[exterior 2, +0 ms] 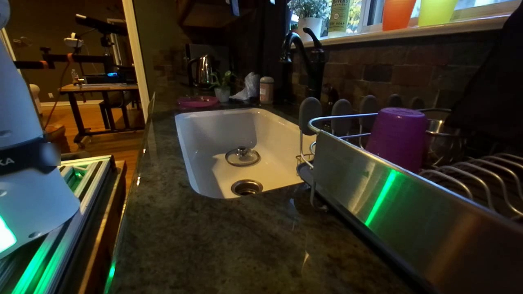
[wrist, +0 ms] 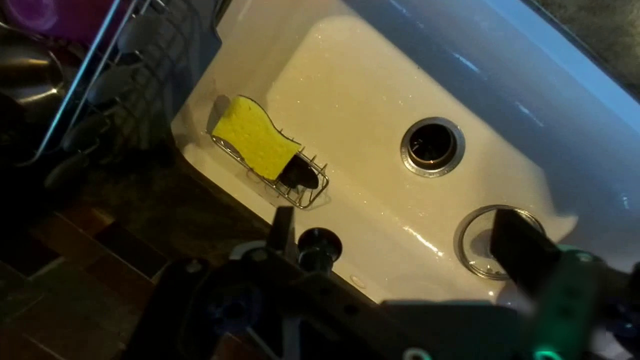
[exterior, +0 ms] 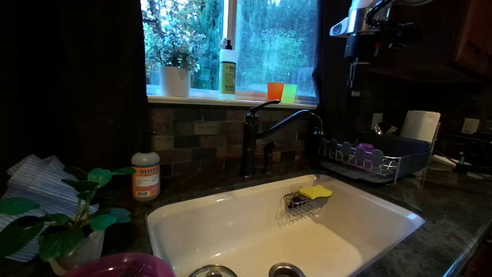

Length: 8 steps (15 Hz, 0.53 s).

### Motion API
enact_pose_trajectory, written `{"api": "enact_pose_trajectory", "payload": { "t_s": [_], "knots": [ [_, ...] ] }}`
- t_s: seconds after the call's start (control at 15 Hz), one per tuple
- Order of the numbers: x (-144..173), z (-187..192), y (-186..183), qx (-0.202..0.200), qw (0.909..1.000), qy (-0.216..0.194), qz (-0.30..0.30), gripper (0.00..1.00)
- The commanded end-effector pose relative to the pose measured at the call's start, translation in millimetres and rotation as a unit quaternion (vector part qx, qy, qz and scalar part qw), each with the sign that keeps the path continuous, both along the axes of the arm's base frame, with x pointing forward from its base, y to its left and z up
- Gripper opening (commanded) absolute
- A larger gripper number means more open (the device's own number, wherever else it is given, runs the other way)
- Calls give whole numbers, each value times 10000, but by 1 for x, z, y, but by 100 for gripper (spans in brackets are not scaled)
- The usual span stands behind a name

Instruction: Pick up the folk and put it in the dish dryer

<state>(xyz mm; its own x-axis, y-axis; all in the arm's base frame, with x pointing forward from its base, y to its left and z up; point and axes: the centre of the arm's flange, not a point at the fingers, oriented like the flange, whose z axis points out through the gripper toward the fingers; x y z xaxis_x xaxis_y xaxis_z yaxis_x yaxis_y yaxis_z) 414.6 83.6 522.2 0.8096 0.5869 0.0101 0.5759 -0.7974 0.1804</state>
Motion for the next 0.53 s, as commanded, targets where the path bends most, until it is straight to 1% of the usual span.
{"api": "enact_pose_trajectory", "payload": {
  "t_s": [0.0,0.2,0.47],
  "knots": [
    [2,-2,2,-15,10000,30,2,100],
    [1,3,-9,16,9999,-25,-96,100],
    [-1,7,-11,27,9999,-74,-109,100]
  ]
}}
